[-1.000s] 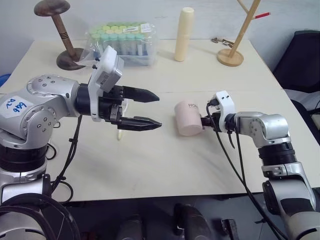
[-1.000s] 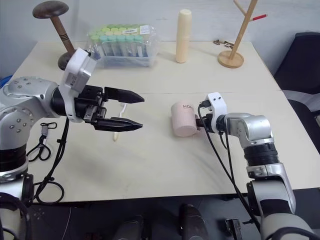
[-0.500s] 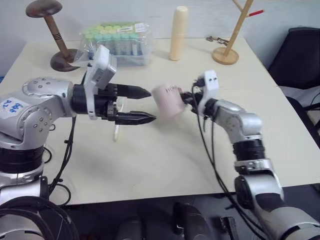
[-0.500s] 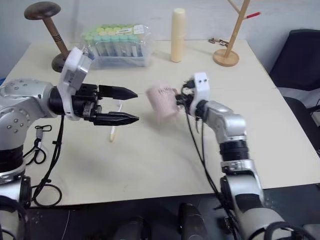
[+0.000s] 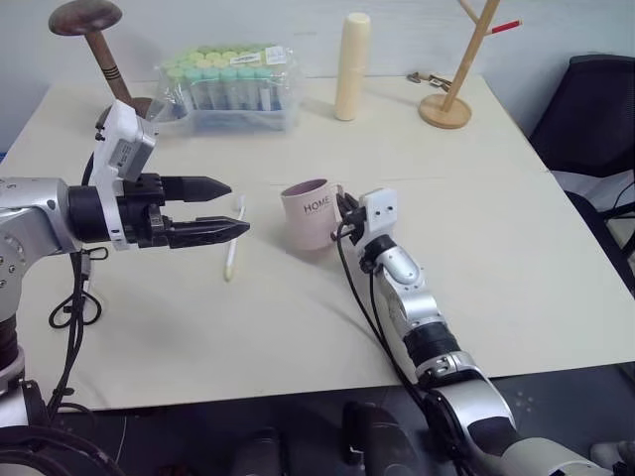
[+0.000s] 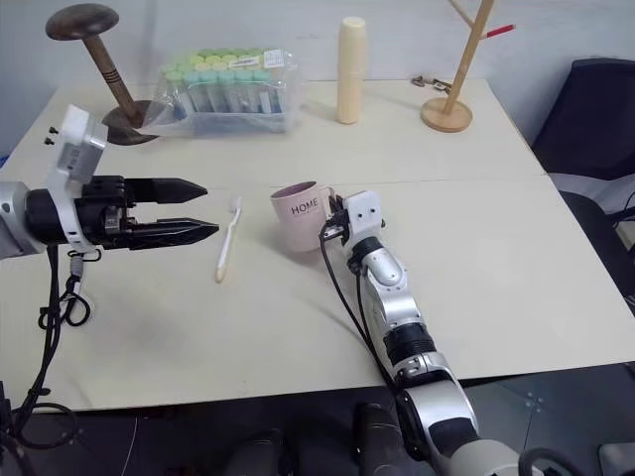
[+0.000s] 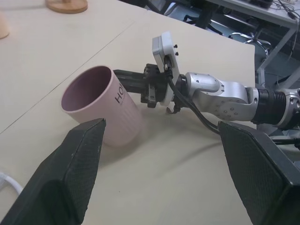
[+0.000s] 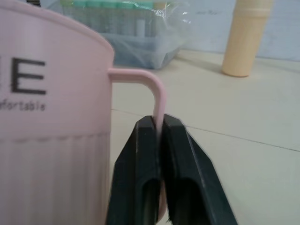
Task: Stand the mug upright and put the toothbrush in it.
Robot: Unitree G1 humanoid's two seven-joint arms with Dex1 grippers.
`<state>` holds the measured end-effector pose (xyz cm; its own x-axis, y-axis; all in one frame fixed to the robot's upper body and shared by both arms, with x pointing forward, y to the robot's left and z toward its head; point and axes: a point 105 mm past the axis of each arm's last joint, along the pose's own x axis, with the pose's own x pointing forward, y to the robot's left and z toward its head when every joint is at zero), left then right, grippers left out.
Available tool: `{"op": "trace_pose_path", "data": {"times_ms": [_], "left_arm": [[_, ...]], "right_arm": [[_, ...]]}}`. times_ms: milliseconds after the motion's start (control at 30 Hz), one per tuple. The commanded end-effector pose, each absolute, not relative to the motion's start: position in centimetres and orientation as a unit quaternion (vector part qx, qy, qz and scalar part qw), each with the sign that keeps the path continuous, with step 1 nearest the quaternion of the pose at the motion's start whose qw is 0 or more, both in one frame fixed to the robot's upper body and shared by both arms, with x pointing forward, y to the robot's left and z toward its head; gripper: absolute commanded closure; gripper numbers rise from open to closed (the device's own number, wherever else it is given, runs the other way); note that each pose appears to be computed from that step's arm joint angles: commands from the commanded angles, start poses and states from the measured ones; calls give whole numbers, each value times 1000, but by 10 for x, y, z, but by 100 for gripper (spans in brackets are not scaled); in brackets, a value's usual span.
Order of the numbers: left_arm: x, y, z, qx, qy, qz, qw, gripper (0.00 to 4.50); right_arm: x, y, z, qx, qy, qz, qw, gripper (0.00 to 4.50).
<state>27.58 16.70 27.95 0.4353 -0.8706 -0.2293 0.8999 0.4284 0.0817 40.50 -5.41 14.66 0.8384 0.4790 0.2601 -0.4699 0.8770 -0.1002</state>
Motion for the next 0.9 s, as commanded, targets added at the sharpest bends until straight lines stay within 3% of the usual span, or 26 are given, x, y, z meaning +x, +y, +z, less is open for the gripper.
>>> {"op": "trace_pose_path", "data": {"times_ms": [33, 233, 433, 500, 567, 667, 733, 900], "left_arm": [[271, 157, 284, 104, 60, -546, 829, 46], [274, 149, 282, 102, 55, -559, 821, 46], [281, 159, 282, 92, 53, -534, 839, 46], [288, 172, 279, 80, 69, -493, 864, 46], [314, 192, 267, 64, 116, -393, 910, 46], [356, 209, 249, 22, 170, -240, 955, 46], [373, 197, 237, -12, 193, -211, 958, 46], [407, 154, 199, -72, 260, -202, 942, 46]], "right_arm": [[389, -50, 167, -28, -174, 291, 940, 314], [367, -64, 181, -61, -167, 332, 926, 109], [341, -100, 185, -109, -111, 369, 916, 109], [325, -117, 188, -122, -85, 395, 906, 109], [306, -132, 204, -90, -68, 429, 896, 109], [267, -134, 238, -53, -67, 518, 851, 54], [250, -130, 257, -47, -65, 555, 828, 1], [240, -125, 298, -67, -94, 573, 811, 1]]}}
